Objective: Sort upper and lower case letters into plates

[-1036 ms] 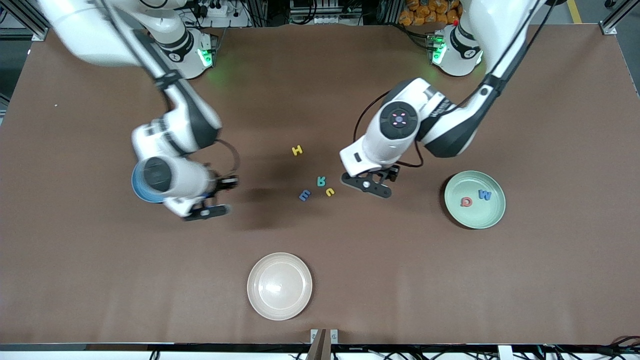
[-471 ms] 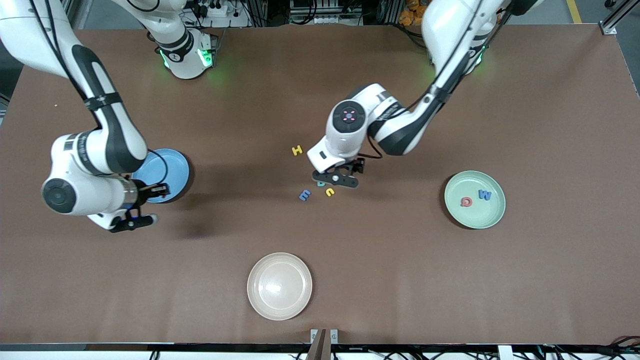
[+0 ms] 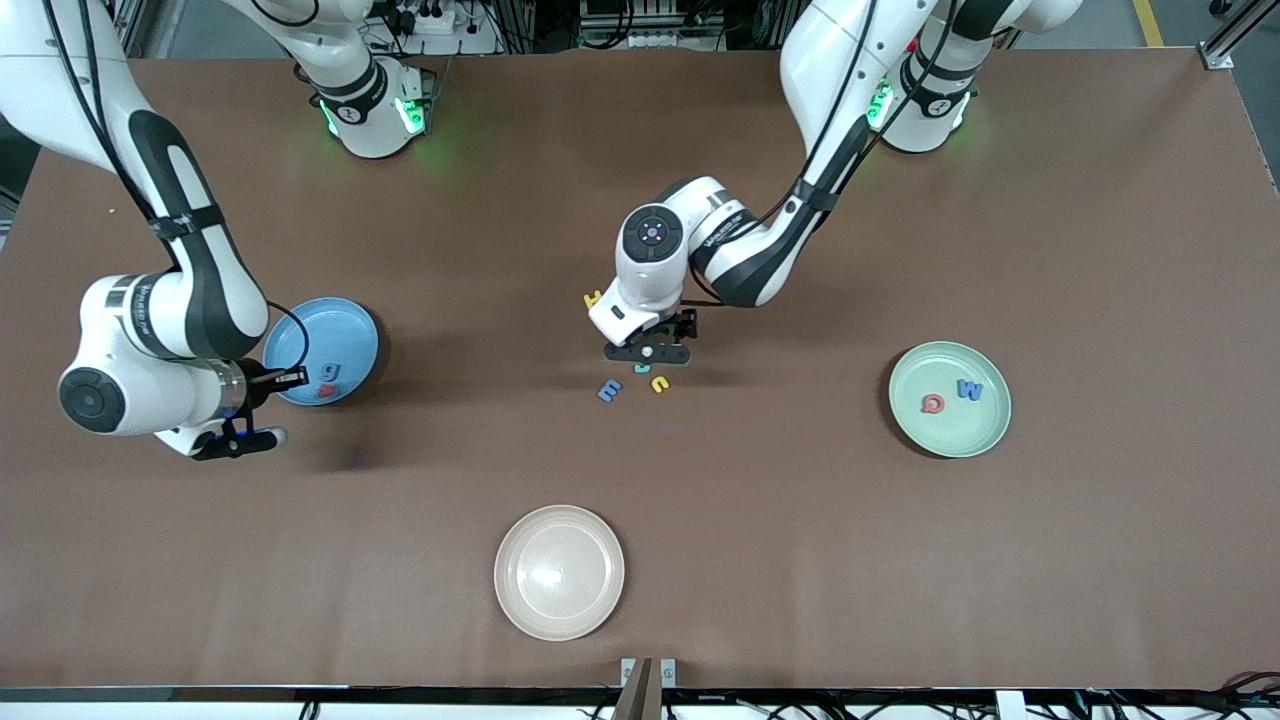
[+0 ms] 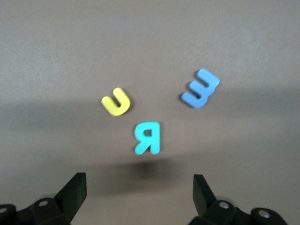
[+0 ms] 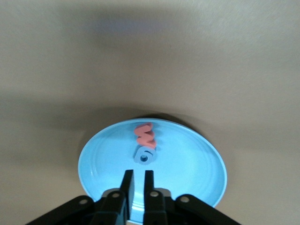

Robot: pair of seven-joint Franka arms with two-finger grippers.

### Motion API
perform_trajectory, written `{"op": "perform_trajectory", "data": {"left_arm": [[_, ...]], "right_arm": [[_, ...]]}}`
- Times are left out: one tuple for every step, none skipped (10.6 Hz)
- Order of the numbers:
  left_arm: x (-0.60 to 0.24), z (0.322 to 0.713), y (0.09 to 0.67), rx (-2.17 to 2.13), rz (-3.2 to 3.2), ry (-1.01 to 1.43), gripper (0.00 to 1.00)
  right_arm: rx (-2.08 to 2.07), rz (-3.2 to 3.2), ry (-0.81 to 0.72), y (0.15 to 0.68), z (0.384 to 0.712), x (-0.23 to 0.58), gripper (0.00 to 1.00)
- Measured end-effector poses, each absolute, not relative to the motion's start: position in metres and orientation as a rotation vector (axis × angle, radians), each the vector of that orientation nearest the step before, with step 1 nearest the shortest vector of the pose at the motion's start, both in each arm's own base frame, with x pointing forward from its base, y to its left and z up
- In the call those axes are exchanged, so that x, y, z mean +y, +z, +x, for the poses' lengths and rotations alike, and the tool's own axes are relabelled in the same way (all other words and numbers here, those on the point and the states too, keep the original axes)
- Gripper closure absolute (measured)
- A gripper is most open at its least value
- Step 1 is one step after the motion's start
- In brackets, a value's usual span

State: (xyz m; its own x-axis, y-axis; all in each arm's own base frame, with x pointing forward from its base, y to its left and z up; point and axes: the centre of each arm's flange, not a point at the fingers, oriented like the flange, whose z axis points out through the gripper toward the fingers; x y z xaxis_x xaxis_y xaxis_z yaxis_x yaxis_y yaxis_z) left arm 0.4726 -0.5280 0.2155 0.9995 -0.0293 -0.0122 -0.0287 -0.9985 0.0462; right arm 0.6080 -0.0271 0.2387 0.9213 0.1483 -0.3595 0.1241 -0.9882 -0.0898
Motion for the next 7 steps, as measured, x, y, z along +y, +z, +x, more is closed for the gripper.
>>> {"op": "perform_trajectory", "data": {"left_arm": [[-0.530,0.478,0.213,-0.033,3.092,-0.012,0.01],[-0.531,0.481,0.207,-0.027,3.093,-0.013,0.03],[-0.531,0.482,0.200,-0.026,3.097,-0.019,0.05],[-0.531,0.482,0.193,-0.025,3.103,-0.027,0.13],[-0.531,0.481,0.186,-0.026,3.109,-0.037,0.14],[-0.532,0.479,0.181,-0.031,3.112,-0.044,0.16],[-0.534,0.475,0.178,-0.039,3.116,-0.050,0.18]], "right_arm": [[-0.215,-3.012,0.577,0.228,0.603,-0.026,0.98],[-0.215,-3.010,0.585,0.224,0.601,-0.026,0.99],[-0.216,-3.010,0.584,0.224,0.601,-0.026,0.98],[-0.213,-3.010,0.590,0.228,0.603,-0.027,0.94],[-0.203,-3.010,0.605,0.236,0.606,-0.031,0.91],[-0.194,-3.013,0.605,0.247,0.612,-0.035,0.78],[-0.187,-3.016,0.595,0.259,0.617,-0.037,0.65]]}}
